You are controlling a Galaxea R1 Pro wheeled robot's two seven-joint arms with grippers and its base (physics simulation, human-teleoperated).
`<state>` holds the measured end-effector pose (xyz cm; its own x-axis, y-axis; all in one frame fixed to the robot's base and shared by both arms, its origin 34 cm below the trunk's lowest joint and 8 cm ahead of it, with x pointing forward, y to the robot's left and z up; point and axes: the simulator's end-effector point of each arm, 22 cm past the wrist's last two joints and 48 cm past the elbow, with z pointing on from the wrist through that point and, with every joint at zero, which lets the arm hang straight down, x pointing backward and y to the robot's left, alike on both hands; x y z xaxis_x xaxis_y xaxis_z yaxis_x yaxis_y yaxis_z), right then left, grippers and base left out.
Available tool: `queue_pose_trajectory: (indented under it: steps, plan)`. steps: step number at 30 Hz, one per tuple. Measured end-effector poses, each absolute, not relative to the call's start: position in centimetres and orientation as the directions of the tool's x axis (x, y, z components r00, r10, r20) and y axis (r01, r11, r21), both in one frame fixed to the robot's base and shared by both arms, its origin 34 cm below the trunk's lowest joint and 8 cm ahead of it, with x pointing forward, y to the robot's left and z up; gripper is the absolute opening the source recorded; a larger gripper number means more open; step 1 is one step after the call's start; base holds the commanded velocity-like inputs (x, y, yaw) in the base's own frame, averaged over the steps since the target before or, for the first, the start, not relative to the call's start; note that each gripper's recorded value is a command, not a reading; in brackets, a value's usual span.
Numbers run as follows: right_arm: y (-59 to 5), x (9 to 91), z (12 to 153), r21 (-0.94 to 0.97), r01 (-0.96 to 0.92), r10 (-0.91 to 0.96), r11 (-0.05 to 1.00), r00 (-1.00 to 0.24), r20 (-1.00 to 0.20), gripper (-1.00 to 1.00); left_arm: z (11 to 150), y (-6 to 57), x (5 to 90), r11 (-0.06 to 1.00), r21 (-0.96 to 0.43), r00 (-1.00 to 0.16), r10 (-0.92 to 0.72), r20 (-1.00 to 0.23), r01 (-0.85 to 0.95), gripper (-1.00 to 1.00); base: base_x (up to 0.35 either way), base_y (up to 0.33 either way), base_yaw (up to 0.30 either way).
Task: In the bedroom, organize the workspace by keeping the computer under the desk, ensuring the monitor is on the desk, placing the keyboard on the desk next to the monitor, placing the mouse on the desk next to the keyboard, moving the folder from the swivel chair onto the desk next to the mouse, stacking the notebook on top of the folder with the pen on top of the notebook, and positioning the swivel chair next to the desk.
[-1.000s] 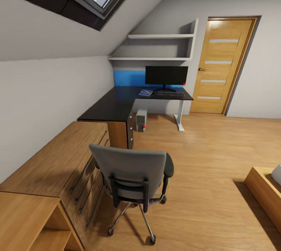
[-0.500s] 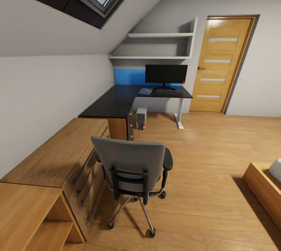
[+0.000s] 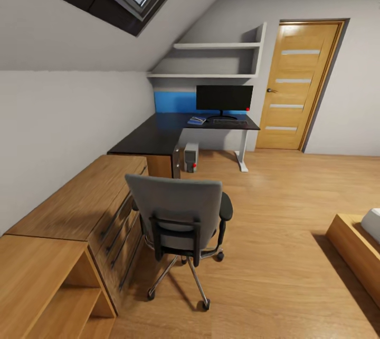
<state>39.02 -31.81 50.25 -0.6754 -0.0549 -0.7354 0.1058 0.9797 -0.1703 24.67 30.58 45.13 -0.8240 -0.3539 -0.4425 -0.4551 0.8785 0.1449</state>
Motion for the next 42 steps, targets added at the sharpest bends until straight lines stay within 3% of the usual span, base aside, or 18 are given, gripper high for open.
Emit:
queue_pose_trajectory:
  steps: [28, 42]
  plan:
    - [-31.7, 38.6, 45.2, -0.169, 0.105, -0.054, 0.980, -0.675, -0.736, 1.00, 40.0, 30.5, 24.3, 0.879, 0.142, -0.823, -0.354, -0.443, -0.455, 1.00, -0.001, 0.067, -0.002]
    - [-31.7, 38.7, 42.8, -0.168, 0.107, -0.055, 0.980, -0.666, -0.744, 1.00, 37.5, 30.4, 24.4, 0.879, 0.137, -0.819, -0.354, -0.452, -0.456, 1.00, 0.000, 0.005, -0.128]
